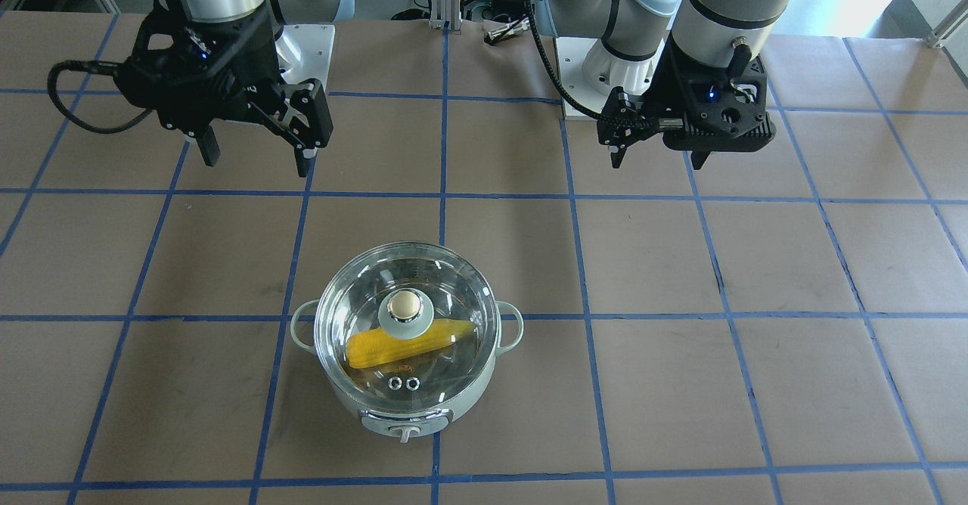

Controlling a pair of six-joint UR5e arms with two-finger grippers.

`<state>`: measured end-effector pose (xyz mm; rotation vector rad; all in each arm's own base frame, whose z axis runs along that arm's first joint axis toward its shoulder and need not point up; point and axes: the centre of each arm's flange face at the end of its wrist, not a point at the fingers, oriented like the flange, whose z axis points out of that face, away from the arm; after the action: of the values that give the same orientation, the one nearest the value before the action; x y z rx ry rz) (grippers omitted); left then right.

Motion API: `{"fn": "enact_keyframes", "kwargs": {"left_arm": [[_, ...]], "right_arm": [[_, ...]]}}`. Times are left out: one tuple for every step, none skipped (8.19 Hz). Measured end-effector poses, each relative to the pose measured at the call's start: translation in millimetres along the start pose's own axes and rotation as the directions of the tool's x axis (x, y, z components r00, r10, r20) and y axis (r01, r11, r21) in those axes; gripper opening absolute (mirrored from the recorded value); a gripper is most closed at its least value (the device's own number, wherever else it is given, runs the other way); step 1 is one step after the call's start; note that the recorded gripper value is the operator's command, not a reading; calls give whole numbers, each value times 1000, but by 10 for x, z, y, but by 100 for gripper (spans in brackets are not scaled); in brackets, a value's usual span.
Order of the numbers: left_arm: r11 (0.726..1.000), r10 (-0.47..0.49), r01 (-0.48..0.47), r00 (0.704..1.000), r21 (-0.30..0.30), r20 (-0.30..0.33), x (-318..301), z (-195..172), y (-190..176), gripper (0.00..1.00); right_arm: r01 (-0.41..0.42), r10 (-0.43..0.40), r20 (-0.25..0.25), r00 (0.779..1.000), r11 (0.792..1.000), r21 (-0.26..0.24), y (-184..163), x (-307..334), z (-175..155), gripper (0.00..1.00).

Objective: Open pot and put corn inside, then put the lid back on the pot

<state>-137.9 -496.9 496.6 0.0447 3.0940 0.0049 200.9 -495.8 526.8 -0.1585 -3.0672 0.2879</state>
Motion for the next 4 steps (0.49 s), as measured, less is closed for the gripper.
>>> {"fn": "enact_keyframes", "kwargs": {"left_arm": [[1000, -1, 1, 1000, 0, 0, 0, -1, 2, 100], [1000, -1, 1, 1000, 0, -1, 0, 0, 2, 100], [1000, -2, 2, 1000, 0, -1, 0, -1, 2, 100], [1000, -6, 6, 1000, -1, -1, 1, 7, -5, 100]], "right_arm": [[5, -5, 10, 1000, 1000, -21, 96, 54, -99, 100], [18, -17, 25, 1000, 999, -38, 166, 72, -157, 100], [33, -31, 35, 999, 998, -47, 207, 76, -187, 100], [48, -46, 39, 998, 998, -51, 223, 77, -197, 100]]}}
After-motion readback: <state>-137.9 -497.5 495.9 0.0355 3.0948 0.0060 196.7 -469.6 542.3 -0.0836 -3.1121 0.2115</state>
